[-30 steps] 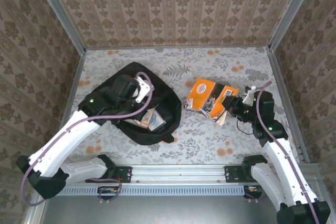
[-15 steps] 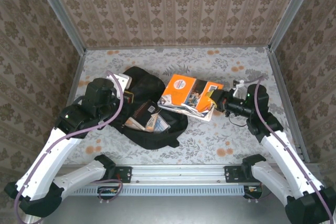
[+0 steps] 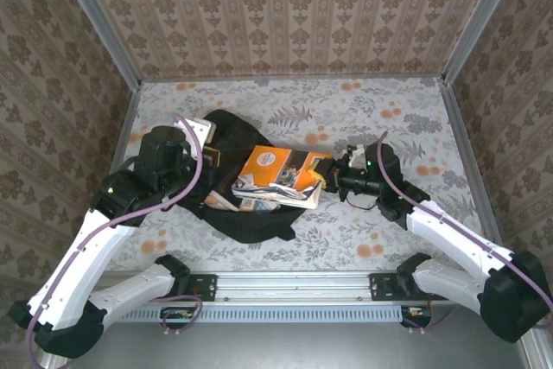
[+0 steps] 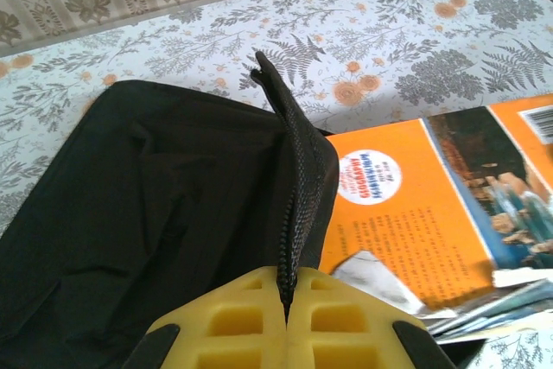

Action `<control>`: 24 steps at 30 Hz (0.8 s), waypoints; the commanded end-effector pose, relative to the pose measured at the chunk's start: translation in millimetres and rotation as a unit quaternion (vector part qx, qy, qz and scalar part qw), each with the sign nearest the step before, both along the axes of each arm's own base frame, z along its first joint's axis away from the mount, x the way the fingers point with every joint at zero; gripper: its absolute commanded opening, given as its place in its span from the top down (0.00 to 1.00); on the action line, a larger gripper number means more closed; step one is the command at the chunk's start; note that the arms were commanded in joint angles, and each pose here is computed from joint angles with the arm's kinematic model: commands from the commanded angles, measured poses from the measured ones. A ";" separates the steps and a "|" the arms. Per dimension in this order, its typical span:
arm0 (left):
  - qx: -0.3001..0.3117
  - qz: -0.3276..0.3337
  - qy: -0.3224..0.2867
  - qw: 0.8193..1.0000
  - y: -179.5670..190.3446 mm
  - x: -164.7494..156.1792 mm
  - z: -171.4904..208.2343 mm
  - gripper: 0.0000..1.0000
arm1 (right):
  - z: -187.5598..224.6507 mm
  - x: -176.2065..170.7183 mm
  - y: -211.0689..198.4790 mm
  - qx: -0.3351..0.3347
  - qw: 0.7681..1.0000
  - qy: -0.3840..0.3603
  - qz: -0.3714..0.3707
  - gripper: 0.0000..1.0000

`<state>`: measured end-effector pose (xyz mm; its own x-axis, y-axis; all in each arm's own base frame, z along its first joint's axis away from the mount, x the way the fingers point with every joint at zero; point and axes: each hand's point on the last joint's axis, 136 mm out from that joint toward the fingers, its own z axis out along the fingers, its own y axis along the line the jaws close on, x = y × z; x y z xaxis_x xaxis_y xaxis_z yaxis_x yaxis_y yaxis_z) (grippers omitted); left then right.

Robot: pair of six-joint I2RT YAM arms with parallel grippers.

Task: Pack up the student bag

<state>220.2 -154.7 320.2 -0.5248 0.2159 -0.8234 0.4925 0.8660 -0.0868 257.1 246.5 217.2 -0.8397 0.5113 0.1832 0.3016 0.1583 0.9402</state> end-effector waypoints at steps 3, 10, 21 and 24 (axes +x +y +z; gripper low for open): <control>-0.068 -0.015 -0.057 0.996 -15.4 8.4 44.8 1.00 | 20.4 16.7 37.5 0.022 1.000 -0.018 0.003 1.00; -0.063 -0.011 -0.065 0.996 -11.8 8.1 46.3 1.00 | 8.0 16.5 28.8 -0.045 0.998 -0.039 -0.021 1.00; -0.079 -0.047 -0.046 0.995 -25.3 1.4 33.6 1.00 | 1.2 51.3 84.1 -0.036 0.998 -0.048 0.004 1.00; -0.087 -0.050 -0.036 0.994 -27.7 -0.2 28.9 1.00 | -4.0 68.1 104.3 -0.040 0.998 -0.056 0.009 1.00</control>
<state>219.5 -174.0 316.3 -0.5232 0.2115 -0.8255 0.5540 0.8205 -0.1409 303.9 327.8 176.9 -0.8468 0.5188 0.1172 0.3113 0.3048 0.9001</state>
